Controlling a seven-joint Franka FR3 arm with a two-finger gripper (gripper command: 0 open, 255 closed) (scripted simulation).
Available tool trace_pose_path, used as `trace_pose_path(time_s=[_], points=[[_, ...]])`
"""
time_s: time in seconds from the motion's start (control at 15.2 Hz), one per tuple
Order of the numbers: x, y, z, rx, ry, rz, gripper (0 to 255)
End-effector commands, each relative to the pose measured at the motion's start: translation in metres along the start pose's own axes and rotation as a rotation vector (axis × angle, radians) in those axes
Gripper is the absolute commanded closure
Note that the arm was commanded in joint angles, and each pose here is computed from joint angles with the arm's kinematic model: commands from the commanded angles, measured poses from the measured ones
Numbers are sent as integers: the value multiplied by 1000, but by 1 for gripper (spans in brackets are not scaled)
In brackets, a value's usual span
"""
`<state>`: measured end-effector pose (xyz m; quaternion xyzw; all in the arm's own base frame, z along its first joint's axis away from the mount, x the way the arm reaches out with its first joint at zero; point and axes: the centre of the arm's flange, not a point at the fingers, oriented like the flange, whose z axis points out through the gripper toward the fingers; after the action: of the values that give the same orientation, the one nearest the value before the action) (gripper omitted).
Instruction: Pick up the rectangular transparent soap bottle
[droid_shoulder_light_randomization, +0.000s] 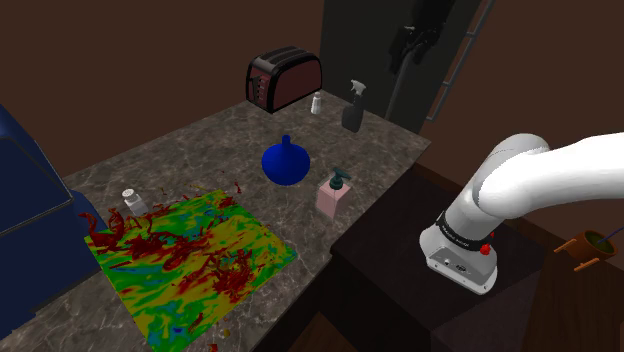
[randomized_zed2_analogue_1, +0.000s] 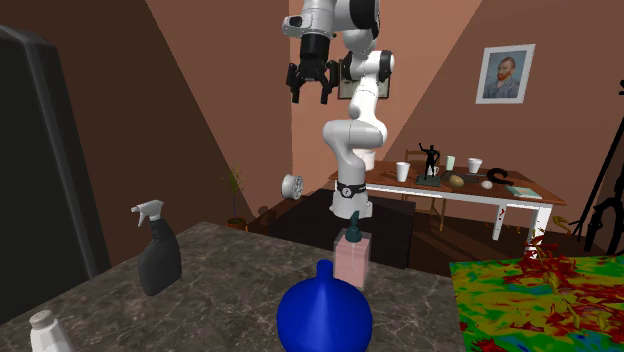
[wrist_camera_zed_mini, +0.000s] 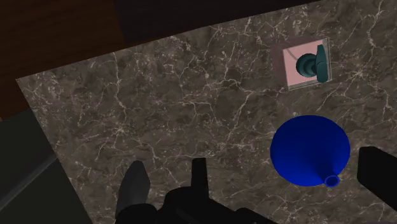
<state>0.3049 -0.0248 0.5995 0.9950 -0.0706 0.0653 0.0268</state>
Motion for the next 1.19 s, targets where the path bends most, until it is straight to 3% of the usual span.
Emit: trace_pose_path(time_s=[0.0,1.12], points=[[0,0,0,0,0,0,0],[-2,-104,194,66,-90,-131,0]])
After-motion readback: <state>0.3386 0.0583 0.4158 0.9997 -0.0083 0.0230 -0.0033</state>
